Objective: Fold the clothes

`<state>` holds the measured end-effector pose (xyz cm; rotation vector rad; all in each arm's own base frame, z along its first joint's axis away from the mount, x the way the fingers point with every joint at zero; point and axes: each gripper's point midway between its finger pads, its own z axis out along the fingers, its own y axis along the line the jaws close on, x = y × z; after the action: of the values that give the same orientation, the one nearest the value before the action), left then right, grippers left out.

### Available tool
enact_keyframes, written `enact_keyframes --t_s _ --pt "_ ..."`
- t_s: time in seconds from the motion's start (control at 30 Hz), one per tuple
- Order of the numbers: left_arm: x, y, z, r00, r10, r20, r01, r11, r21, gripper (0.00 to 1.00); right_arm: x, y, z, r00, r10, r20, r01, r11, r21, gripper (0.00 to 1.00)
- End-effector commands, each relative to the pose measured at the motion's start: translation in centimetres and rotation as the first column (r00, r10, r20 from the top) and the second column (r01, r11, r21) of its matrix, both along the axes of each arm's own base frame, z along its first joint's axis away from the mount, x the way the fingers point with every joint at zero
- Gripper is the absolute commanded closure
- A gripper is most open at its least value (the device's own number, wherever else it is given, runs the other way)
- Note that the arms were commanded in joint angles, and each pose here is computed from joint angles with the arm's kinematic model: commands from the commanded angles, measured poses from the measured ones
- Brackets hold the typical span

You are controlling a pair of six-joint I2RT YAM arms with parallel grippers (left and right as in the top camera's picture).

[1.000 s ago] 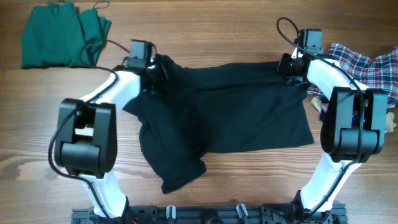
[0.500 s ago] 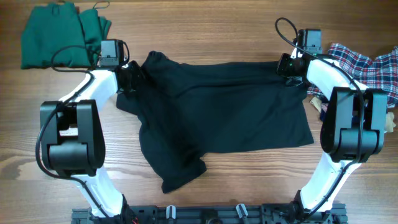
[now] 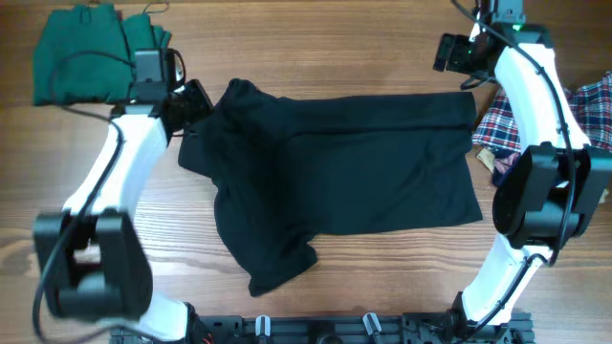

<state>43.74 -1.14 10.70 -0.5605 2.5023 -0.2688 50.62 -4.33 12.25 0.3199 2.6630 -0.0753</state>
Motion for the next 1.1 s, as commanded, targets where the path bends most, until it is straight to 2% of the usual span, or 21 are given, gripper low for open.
enact_keyframes --t_s 0.0,0.07,0.13,0.23,0.3,0.37,0.43,0.53,0.7,0.77,0.87,0.97,1.07 --pt "-2.5 0.0 3.0 1.0 -0.016 -0.009 0.016 1.0 0.02 0.48 -2.1 -0.4 -0.2 0.996 -0.011 -0.092 0.01 1.0 -0.013 0.01" --pt "-4.4 -0.5 2.7 0.997 -0.032 -0.075 0.033 0.999 0.008 0.32 -3.8 -0.3 -0.7 0.987 -0.03 -0.16 0.03 1.0 -0.002 0.01" --pt "-6.2 -1.4 2.1 0.988 -0.06 -0.144 0.057 0.998 -0.021 0.23 -4.9 -0.2 -0.5 0.979 -0.079 -0.187 0.083 0.996 0.014 0.01" --pt "-8.7 -2.6 1.8 0.969 -0.096 -0.227 0.084 0.995 -0.062 0.21 -6.7 -0.1 1.7 0.97 -0.149 -0.193 0.159 0.987 0.033 0.01" --pt "-10.9 -3.2 1.8 0.95 -0.078 -0.303 0.051 0.994 -0.096 0.18 -8.7 0.0 3.6 0.962 -0.175 -0.209 0.187 0.982 0.038 0.0" --pt "-13.7 -3.3 1.9 0.917 -0.043 -0.396 -0.004 0.993 -0.118 0.18 -10.1 0.1 5.0 0.958 -0.188 -0.215 0.201 0.979 0.04 0.0" --pt "-17.6 -3.6 2.8 0.871 -0.041 -0.49 -0.028 0.991 -0.134 0.16 -11.7 -0.4 6.8 0.945 -0.26 -0.201 0.27 0.962 0.027 0.0" --pt "-20.5 -3.7 3.7 0.838 -0.021 -0.545 -0.057 0.99 -0.126 0.12 -12.5 -0.6 7.2 0.932 -0.294 -0.211 0.307 0.951 0.033 0.0" --pt "-24.6 -4.8 3.3 0.834 0.017 -0.551 -0.112 0.984 -0.138 0.09 -13.6 -0.5 6.1 0.913 -0.307 -0.267 0.33 0.943 0.042 0.0" --pt "-26.5 -5.5 2.2 0.818 0.014 -0.575 -0.135 0.977 -0.168 0.03 -13.9 -0.6 5.7 0.907 -0.316 -0.278 0.34 0.939 0.042 0.0" --pt "-28.7 -6.9 -0.1 0.794 -0.02 -0.607 -0.161 0.957 -0.243 0.01 -14.2 -0.7 5.1 0.894 -0.337 -0.294 0.364 0.93 0.041 0.0" --pt "-30.0 -8.1 -3.0 0.771 -0.053 -0.634 -0.19 0.932 -0.308 0.01 -14.5 -0.8 4.8 0.883 -0.358 -0.305 0.387 0.921 0.04 0.0" --pt "-30.3 -8.6 -4.5 0.773 -0.078 -0.629 -0.188 0.92 -0.345 0.03 -14.6 -0.8 4.8 0.881 -0.362 -0.306 0.391 0.919 0.04 0.0"
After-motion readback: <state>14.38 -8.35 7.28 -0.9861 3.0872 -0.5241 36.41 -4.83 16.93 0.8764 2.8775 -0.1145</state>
